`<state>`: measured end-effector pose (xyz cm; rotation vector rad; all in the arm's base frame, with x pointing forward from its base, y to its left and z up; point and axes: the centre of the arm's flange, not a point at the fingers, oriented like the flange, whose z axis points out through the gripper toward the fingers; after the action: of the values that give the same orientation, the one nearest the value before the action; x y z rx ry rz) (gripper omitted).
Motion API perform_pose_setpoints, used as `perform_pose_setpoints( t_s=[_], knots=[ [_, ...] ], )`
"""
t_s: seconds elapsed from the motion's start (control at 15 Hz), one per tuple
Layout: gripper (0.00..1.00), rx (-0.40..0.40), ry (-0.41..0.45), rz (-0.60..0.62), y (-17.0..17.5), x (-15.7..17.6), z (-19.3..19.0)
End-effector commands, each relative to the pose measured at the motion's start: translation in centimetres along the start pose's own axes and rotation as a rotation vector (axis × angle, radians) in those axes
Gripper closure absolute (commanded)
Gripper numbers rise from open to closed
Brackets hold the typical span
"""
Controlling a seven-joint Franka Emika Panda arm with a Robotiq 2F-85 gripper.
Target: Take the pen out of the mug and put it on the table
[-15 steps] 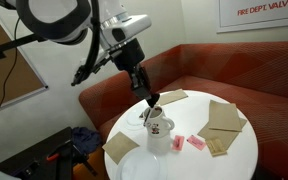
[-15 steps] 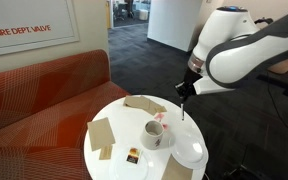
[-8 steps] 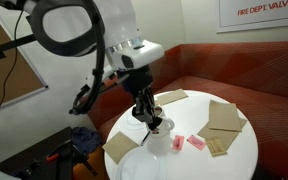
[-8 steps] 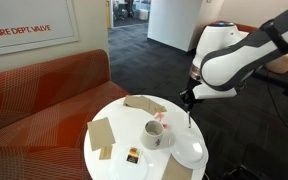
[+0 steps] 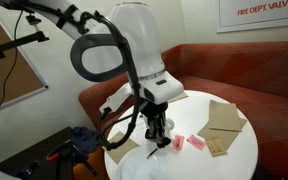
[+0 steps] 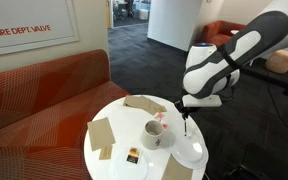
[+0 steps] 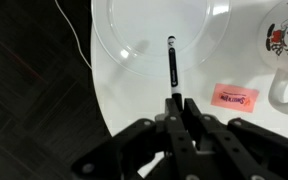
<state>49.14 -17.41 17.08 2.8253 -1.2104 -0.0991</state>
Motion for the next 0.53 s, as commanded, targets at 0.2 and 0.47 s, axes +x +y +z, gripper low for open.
perform_pose_setpoints(
  t_s=[0.2, 0.47],
  knots=[
    [0.97, -0.015, -0.058, 0.041, -1.7, 3.3, 5.1],
    [0.97, -0.014, -0.086, 0.055, -1.7, 4.6, 6.2]
  ],
)
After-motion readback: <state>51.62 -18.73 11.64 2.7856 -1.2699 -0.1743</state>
